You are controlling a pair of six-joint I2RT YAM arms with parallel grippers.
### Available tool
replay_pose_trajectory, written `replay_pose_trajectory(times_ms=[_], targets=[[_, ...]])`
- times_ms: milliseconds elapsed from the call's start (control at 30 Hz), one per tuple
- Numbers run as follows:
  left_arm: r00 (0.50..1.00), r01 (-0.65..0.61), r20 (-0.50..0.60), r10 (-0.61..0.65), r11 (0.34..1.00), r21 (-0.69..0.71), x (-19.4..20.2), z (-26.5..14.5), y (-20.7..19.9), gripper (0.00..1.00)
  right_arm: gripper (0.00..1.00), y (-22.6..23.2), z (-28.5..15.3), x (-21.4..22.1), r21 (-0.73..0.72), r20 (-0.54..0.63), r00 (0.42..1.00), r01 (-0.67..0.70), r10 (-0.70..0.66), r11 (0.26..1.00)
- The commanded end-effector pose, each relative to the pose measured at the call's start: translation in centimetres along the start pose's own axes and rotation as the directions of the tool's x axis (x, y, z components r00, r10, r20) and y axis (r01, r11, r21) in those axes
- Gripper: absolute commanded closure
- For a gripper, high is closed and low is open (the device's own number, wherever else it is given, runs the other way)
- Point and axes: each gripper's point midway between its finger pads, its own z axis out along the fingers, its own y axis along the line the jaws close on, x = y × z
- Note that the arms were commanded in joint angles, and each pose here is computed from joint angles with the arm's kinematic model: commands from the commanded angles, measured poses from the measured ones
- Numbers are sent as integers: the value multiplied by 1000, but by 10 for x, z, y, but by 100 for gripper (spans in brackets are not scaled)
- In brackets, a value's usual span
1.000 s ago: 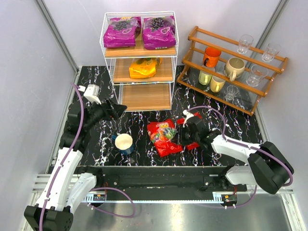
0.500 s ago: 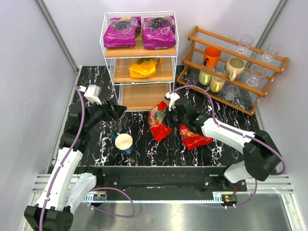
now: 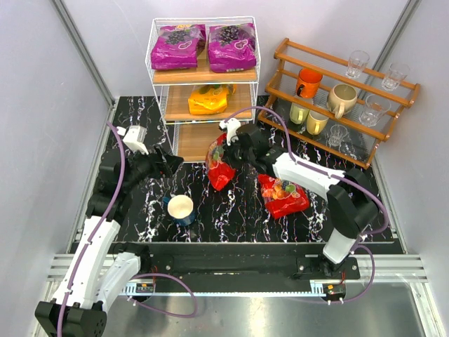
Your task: Place and organize the candy bags onto the shelf
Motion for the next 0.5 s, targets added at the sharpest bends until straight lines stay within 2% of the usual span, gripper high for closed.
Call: replay_pose_trajectory(times_ms=[0,200,467], targets=[[996,-45,76,45,999,-3,-24,-5,-6,20,100,19,2,-98,-38,273,959,92,-78,995],[996,-43,73,44,999,-9,-23,-4,-4,20,100,17,23,-117,-34,356,934,54,-38,998],[996,-52,72,54,998,-24,-24,-3,0,19,100,10,44,-110,-27,400,915,-50,57,998]])
